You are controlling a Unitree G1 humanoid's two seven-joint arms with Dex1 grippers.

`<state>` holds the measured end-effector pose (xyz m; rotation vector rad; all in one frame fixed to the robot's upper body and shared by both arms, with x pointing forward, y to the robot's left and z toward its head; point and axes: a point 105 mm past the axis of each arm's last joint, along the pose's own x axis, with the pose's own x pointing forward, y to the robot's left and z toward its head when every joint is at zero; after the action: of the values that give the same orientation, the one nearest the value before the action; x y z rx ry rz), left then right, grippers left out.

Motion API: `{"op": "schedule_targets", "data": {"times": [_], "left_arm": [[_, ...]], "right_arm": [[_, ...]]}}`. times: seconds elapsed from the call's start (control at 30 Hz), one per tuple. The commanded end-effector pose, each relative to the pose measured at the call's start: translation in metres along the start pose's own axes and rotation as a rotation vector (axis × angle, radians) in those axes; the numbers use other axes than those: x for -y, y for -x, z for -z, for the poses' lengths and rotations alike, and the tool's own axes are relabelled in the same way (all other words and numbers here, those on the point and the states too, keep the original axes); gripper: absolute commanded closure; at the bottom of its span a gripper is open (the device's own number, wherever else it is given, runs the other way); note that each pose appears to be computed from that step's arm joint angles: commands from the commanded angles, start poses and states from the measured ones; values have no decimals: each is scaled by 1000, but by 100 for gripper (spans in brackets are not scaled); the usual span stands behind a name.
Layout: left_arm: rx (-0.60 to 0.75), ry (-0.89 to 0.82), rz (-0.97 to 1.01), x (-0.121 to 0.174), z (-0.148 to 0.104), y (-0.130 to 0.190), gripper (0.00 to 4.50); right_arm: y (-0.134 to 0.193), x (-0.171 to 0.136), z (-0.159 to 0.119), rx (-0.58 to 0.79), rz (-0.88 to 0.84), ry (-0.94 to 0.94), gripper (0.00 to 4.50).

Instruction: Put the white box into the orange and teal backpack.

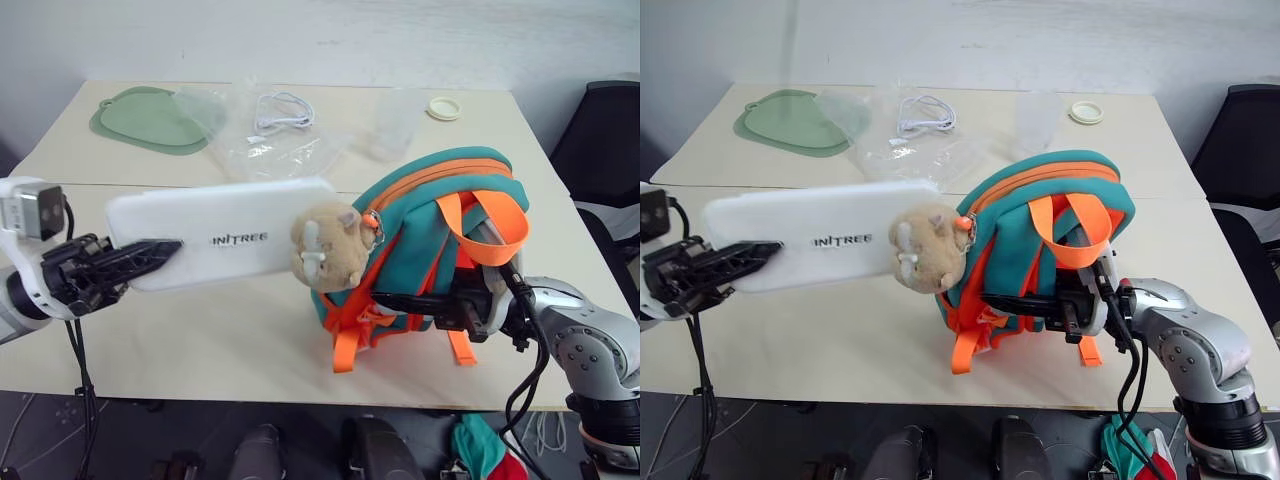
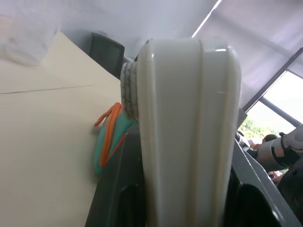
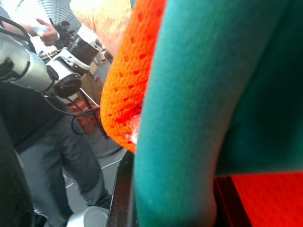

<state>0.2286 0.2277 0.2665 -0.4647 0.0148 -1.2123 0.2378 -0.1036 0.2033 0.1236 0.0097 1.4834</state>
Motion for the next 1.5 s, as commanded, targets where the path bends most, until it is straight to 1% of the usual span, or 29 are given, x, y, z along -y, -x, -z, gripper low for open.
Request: {"op": "schedule_targets", "data": {"times": [0.03, 0.1, 0.2, 0.3, 0.37, 0.53, 0.7, 0.83, 1.03, 1.13, 1.27, 1.37, 1.5], "left_arm": [[54, -50, 89, 24, -21, 0, 322], [5, -27, 117, 30, -13, -5, 322], [-154, 21, 131, 36, 18, -10, 322], [-200, 28, 104, 31, 35, -8, 322], [-164, -21, 62, 23, 33, -6, 322], [-61, -187, -48, 0, 16, -1, 322], [-115, -225, -62, -5, 20, 3, 322], [-160, -295, -98, -15, 21, 5, 322], [-117, -368, -93, -23, 14, -4, 322], [-48, -410, -85, -23, 2, -13, 322], [-117, -451, 32, -12, 4, -33, 322], [-172, -439, 88, -6, 9, -38, 322], [-256, -443, 101, -12, 22, -41, 322]], "right_arm": [[2, 0, -3, 9, 1, 27, 449], [4, 2, -3, 7, 2, 26, 449], [4, 3, -2, 6, 4, 25, 449], [3, 3, -1, 5, 4, 26, 449], [3, 3, -1, 5, 4, 26, 449], [4, 2, 0, 1, 7, 21, 449], [6, 1, 1, -3, 11, 15, 449], [6, 0, 1, -6, 11, 15, 449], [6, 0, 3, -11, 9, 11, 449], [6, -2, 5, -17, 3, 6, 449], [5, -5, 7, -30, -13, -9, 449], [5, -5, 9, -34, -16, -9, 449], [3, -6, 9, -27, -18, -8, 449]]}}
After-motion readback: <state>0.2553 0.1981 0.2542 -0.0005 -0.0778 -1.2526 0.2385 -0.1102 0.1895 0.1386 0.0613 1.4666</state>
